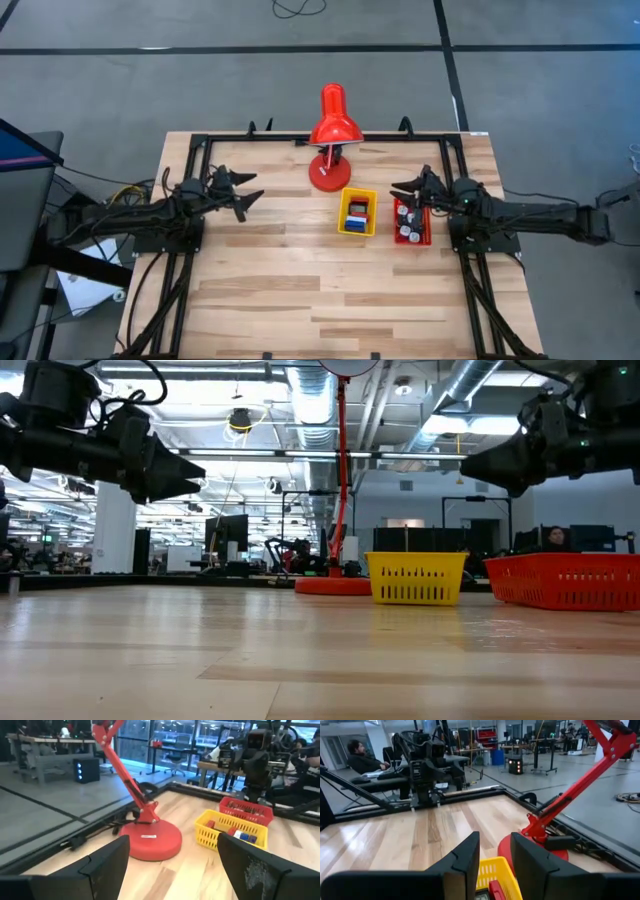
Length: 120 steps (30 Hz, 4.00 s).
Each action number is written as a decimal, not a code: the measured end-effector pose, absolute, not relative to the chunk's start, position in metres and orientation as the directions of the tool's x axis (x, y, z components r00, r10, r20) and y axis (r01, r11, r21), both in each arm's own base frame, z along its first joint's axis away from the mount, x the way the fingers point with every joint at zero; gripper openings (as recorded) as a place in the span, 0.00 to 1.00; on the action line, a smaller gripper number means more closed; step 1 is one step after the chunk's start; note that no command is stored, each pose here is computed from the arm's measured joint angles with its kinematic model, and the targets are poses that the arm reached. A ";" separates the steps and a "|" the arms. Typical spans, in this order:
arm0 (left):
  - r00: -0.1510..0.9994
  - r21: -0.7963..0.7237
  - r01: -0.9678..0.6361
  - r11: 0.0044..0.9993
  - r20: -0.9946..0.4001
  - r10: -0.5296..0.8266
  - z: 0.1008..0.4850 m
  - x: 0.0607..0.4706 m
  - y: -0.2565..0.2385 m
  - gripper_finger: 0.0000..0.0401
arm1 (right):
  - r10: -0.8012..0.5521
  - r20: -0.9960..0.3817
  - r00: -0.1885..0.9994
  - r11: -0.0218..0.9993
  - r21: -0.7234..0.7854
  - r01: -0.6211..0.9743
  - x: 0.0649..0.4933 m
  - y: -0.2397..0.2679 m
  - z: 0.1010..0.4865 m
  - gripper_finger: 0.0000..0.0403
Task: Pick & Place Office items
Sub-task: Return to Home Position
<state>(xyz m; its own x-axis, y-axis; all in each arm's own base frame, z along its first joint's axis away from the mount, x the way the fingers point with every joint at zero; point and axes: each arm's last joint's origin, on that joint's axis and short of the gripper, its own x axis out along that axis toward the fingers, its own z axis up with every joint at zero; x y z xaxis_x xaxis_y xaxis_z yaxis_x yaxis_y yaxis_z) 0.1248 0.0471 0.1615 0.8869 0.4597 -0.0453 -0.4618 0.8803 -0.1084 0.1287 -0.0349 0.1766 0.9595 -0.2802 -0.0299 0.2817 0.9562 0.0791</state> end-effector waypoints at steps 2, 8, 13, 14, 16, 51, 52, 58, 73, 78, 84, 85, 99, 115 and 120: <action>0.883 -0.105 -0.469 0.877 -0.052 0.466 0.161 0.123 0.047 0.74 | -0.284 -0.022 0.959 0.955 0.082 0.285 0.126 -0.035 0.174 0.26; 0.869 -0.131 -0.494 0.859 -0.049 0.492 0.163 0.111 0.047 0.74 | -0.295 -0.005 0.955 0.951 0.098 0.294 0.115 -0.033 0.168 0.26; 0.869 -0.146 -0.489 0.860 0.009 0.495 0.168 0.098 0.042 0.74 | -0.305 0.008 0.952 0.948 0.097 0.302 0.104 -0.031 0.169 0.26; 0.869 -0.147 -0.488 0.860 0.015 0.495 0.169 0.096 0.041 0.74 | -0.309 0.009 0.951 0.947 0.097 0.307 0.102 -0.031 0.169 0.26; 0.868 -0.148 -0.487 0.861 0.025 0.495 0.168 0.091 0.040 0.74 | -0.315 0.006 0.949 0.945 0.097 0.313 0.097 -0.030 0.167 0.26; 0.900 -0.155 -0.435 0.887 -0.084 0.427 0.160 0.100 0.041 0.74 | -0.322 -0.012 0.947 0.947 -0.019 0.322 0.095 -0.030 0.165 0.26; 0.900 -0.154 -0.436 0.887 -0.090 0.427 0.159 0.100 0.041 0.74 | -0.322 -0.012 0.947 0.947 -0.018 0.322 0.095 -0.030 0.164 0.26; 0.902 -0.153 -0.431 0.889 -0.105 0.419 0.158 0.101 0.040 0.74 | -0.322 -0.012 0.947 0.947 -0.018 0.322 0.095 -0.030 0.164 0.26; 0.902 -0.169 -0.397 0.902 0.106 0.418 0.176 0.090 0.036 0.74 | -0.322 -0.012 0.947 0.947 -0.018 0.322 0.095 -0.030 0.164 0.26; 0.902 -0.169 -0.396 0.902 0.112 0.417 0.176 0.090 0.036 0.74 | -0.322 -0.012 0.947 0.947 -0.018 0.322 0.095 -0.030 0.164 0.26; 0.902 -0.170 -0.396 0.902 0.113 0.417 0.176 0.090 0.036 0.74 | -0.322 -0.012 0.947 0.947 -0.018 0.322 0.095 -0.030 0.164 0.26; 0.902 -0.169 -0.396 0.902 0.113 0.417 0.176 0.090 0.036 0.74 | -0.322 -0.012 0.947 0.947 -0.018 0.322 0.095 -0.030 0.164 0.26; 0.922 -0.167 -0.362 0.917 0.080 0.379 0.174 0.093 0.033 0.74 | -0.322 -0.012 0.947 0.947 -0.018 0.322 0.095 -0.030 0.164 0.26; 0.924 -0.160 -0.381 0.911 -0.021 0.382 0.165 0.100 0.035 0.74 | -0.322 -0.012 0.947 0.947 -0.018 0.322 0.095 -0.030 0.164 0.26; 0.923 -0.158 -0.385 0.909 -0.047 0.382 0.163 0.101 0.035 0.74 | -0.322 -0.012 0.947 0.947 -0.018 0.322 0.095 -0.030 0.164 0.26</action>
